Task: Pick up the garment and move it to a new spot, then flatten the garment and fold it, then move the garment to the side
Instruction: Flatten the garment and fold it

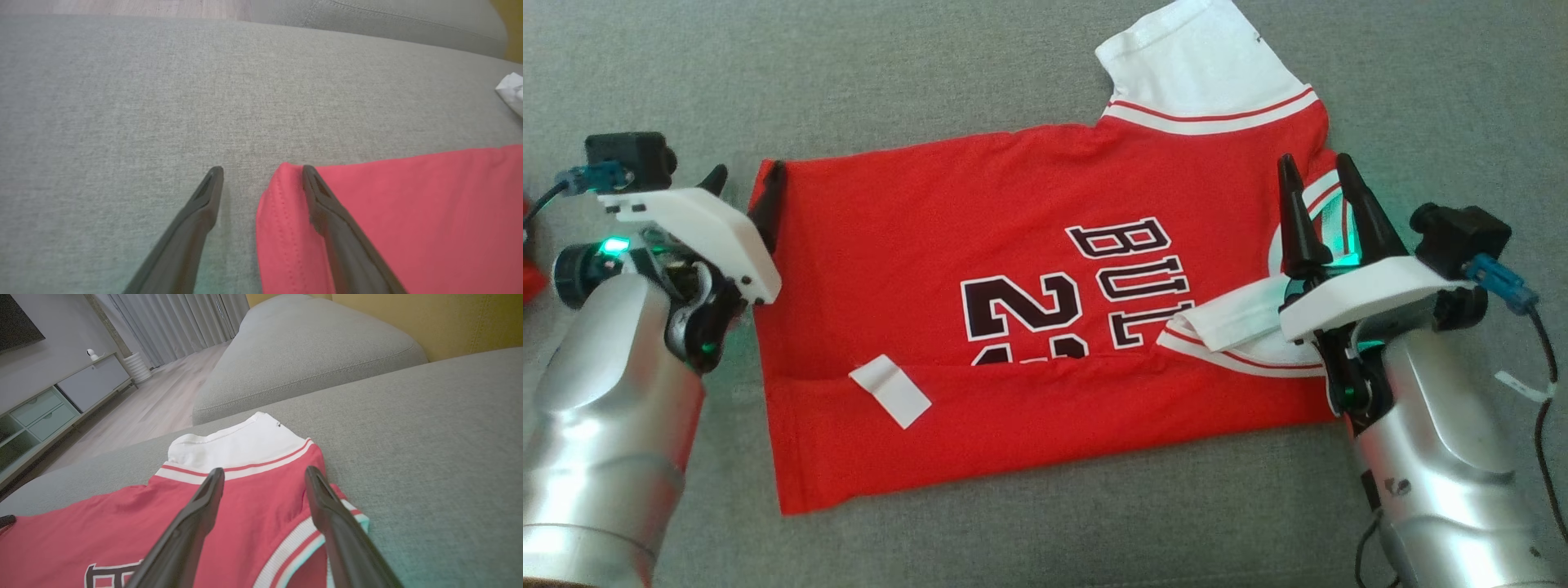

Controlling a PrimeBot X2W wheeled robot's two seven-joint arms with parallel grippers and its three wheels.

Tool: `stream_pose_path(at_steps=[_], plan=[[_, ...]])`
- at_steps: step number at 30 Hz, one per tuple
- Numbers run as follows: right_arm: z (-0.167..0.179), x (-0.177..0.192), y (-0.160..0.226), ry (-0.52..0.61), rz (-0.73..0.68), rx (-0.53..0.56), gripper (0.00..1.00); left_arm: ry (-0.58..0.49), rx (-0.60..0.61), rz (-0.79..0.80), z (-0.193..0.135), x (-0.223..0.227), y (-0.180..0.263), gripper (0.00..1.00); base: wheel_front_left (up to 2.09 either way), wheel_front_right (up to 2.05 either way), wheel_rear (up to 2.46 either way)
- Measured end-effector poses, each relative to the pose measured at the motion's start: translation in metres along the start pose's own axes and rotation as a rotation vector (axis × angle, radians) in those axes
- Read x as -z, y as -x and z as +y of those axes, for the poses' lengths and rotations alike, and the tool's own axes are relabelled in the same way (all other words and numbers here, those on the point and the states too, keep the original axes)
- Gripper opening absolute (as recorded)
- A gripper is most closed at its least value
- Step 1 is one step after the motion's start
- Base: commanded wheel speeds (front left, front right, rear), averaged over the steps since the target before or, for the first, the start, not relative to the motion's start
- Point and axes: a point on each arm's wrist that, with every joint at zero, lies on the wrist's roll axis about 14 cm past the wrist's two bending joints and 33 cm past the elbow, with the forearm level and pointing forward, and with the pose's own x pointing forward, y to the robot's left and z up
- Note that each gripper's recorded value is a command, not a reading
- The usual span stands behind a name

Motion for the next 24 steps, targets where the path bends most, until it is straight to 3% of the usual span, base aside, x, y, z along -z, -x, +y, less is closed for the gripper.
stream_pose_path(at_steps=[5,6,8,9,20,24], plan=[[-0.001,-0.003,-0.003,0.003,-0.003,0.000,1.00,-0.020,-0.009,0.016,0.005,0.006,0.001,1.00,0.00,0.00,0.00],[-0.001,-0.004,-0.004,0.005,-0.004,-0.001,1.00,-0.012,-0.010,0.022,0.006,0.008,0.000,0.93,0.00,0.00,0.00],[-0.002,-0.008,-0.006,0.009,-0.011,-0.001,1.00,0.003,-0.011,0.035,0.006,0.013,-0.001,0.16,0.00,0.00,0.00],[-0.002,-0.010,-0.007,0.012,-0.015,-0.002,1.00,-0.001,-0.008,0.040,0.005,0.014,-0.002,0.00,0.00,0.00,0.00],[-0.011,-0.051,-0.030,0.054,-0.078,-0.006,1.00,0.030,0.013,-0.004,0.001,0.012,-0.004,0.00,0.00,0.00,0.00],[-0.012,-0.067,-0.053,0.114,-0.030,-0.014,1.00,0.014,0.014,-0.044,0.001,0.005,-0.001,0.00,0.00,0.00,0.00]])
